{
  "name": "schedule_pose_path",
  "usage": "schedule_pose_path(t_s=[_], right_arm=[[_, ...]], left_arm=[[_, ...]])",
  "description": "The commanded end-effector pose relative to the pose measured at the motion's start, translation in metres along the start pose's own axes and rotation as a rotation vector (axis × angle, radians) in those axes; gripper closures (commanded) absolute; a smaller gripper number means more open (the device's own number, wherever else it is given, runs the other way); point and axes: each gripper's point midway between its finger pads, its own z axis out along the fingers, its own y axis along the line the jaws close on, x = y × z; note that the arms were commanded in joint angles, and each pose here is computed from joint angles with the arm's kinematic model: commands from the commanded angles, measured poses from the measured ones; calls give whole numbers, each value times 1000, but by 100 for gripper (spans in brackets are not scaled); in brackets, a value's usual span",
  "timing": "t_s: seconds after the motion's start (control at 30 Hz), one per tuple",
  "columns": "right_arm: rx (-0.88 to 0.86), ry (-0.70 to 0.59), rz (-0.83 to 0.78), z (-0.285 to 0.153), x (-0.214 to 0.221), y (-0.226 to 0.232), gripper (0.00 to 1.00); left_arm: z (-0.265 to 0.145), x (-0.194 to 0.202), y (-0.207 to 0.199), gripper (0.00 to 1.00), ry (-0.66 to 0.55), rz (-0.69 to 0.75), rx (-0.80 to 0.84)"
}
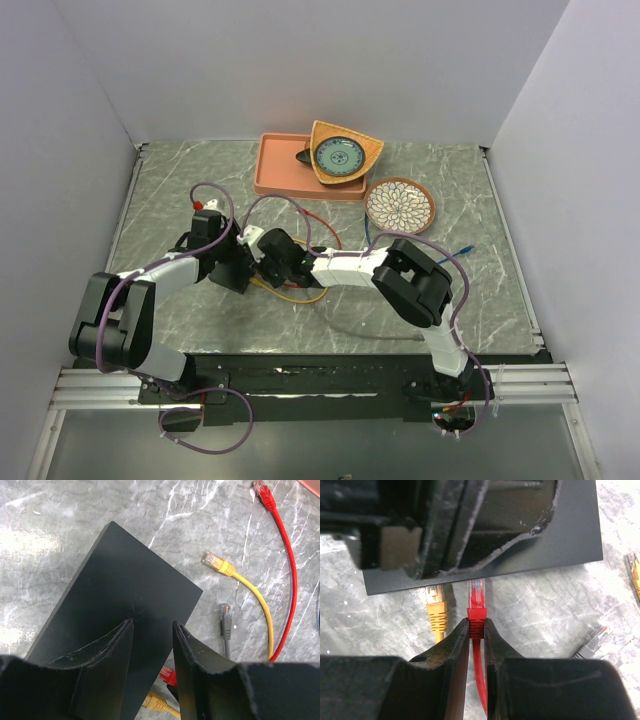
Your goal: Insert the plug into the switch port
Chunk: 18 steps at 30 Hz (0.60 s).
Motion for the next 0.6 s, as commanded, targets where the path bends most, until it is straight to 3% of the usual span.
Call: schedule_pose_path(t_s=[0.0, 0.17, 0.37, 0.57], right_arm=[[-11, -188, -45, -3, -62, -3, 100], [-39, -186, -132, 4, -57, 7, 100], [-15, -151, -124, 14, -48, 2, 100], [17, -155, -101, 14, -51, -3, 100]], left_arm=[[1, 17, 9, 55, 74, 5, -33], [2, 18, 11, 55, 77, 9, -42], [3, 17, 12, 53, 77, 17, -47], [2, -9, 14, 30, 24, 35, -103]])
